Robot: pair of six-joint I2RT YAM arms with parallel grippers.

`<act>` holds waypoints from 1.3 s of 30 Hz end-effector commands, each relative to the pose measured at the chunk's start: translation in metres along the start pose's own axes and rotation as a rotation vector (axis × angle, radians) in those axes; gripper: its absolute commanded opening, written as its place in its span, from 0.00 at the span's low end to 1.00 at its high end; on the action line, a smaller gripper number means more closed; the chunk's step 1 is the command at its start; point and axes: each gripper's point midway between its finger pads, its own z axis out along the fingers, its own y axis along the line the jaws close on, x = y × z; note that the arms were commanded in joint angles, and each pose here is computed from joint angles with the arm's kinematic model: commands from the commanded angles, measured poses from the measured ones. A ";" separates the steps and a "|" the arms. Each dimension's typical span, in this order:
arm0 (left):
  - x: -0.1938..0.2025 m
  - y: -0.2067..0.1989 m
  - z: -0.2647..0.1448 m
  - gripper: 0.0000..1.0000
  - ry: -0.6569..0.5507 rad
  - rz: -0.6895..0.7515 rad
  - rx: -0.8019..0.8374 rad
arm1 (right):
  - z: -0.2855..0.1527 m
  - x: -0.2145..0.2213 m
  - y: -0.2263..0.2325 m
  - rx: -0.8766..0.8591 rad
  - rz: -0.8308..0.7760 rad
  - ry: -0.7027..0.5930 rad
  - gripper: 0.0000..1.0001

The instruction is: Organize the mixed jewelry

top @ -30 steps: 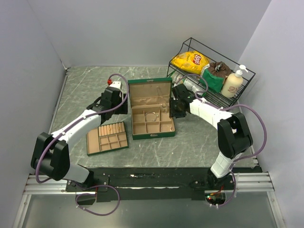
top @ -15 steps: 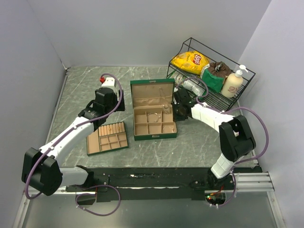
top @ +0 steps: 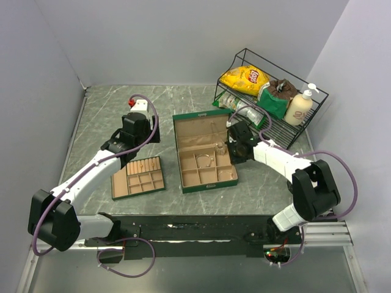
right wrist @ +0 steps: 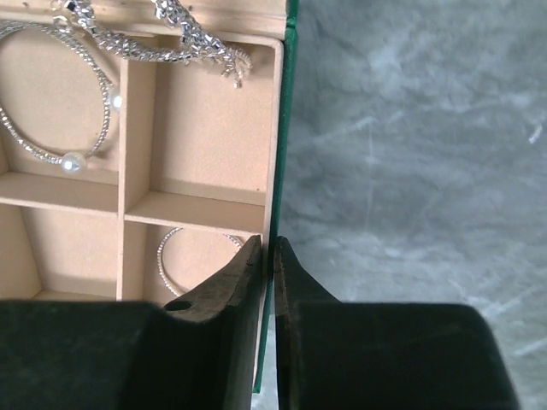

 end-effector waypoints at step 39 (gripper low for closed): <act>-0.019 0.009 -0.014 0.96 -0.047 -0.048 -0.047 | -0.103 -0.085 0.091 -0.463 0.591 -0.429 0.70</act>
